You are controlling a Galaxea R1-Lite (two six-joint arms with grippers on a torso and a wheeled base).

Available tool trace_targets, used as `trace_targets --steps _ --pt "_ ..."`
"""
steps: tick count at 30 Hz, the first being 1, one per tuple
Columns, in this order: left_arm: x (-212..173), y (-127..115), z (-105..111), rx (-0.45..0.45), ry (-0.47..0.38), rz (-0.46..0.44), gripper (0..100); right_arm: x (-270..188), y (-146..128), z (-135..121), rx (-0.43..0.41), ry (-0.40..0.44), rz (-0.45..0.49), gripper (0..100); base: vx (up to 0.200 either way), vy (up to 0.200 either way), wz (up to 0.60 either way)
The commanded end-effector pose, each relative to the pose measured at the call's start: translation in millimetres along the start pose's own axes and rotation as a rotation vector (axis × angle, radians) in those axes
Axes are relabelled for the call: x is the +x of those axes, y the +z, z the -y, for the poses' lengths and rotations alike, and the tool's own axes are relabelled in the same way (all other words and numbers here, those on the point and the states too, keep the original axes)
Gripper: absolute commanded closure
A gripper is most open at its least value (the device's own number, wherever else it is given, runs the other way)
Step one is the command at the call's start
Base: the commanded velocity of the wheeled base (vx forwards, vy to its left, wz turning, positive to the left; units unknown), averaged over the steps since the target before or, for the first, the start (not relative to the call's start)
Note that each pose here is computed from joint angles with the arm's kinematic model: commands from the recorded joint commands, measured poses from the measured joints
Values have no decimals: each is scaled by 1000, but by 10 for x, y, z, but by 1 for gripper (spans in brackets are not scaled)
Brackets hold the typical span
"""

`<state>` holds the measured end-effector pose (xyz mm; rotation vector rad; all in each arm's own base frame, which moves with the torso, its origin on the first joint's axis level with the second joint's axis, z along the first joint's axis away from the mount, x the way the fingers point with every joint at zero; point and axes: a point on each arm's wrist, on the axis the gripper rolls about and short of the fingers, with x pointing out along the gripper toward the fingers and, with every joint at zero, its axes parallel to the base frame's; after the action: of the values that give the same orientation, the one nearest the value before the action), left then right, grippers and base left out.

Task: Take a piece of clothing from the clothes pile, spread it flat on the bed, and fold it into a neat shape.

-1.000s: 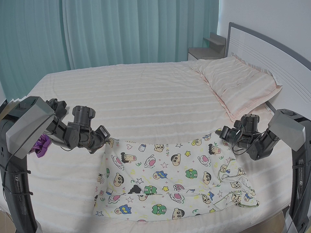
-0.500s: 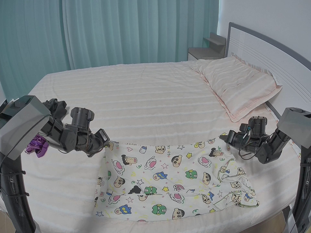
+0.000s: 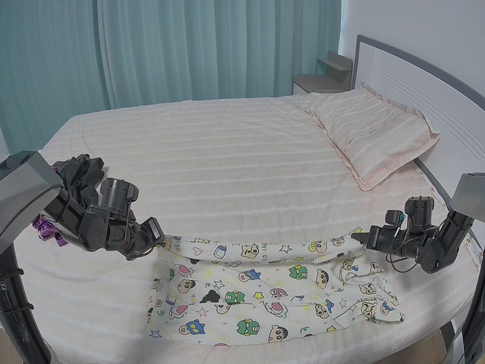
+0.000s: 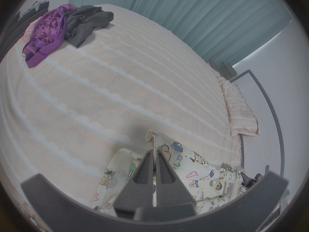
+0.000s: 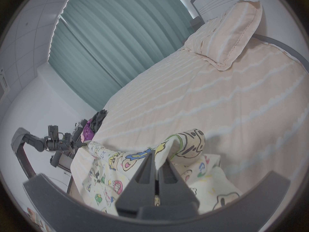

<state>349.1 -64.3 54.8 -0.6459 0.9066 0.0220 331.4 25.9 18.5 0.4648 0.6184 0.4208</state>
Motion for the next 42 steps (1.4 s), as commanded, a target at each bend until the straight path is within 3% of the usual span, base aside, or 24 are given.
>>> trace_targets --steps 1,6,12,23,24,25,26,34,42 --pt "-102 -115 -74 5 17 -28 100 -172 -111 -19 -27 2 -22 100 0 0 0" --pt "-80 -329 -228 71 65 -107 100 -245 -349 22 -38 -13 -79 100 0 0 0" --pt "21 -540 -266 104 103 -180 100 -202 -598 136 -59 -39 -174 100 0 0 0" --pt "97 -666 -327 108 134 -233 100 -290 -772 165 -38 -59 -238 100 0 0 0" --pt "98 -662 -324 108 133 -232 0 -296 -774 162 -38 -59 -238 100 0 0 0" --pt "96 -667 -328 107 133 -236 0 -314 -789 157 -37 -60 -241 100 0 0 0" --pt "92 -668 -329 107 133 -236 0 -319 -790 155 -40 -58 -234 0 0 0 0" --pt "-107 -689 -365 90 128 -227 0 -518 -739 184 -55 -69 -104 0 0 0 0" --pt "-464 -506 -465 18 92 -147 0 -701 -708 205 12 -155 -2 0 0 0 0"
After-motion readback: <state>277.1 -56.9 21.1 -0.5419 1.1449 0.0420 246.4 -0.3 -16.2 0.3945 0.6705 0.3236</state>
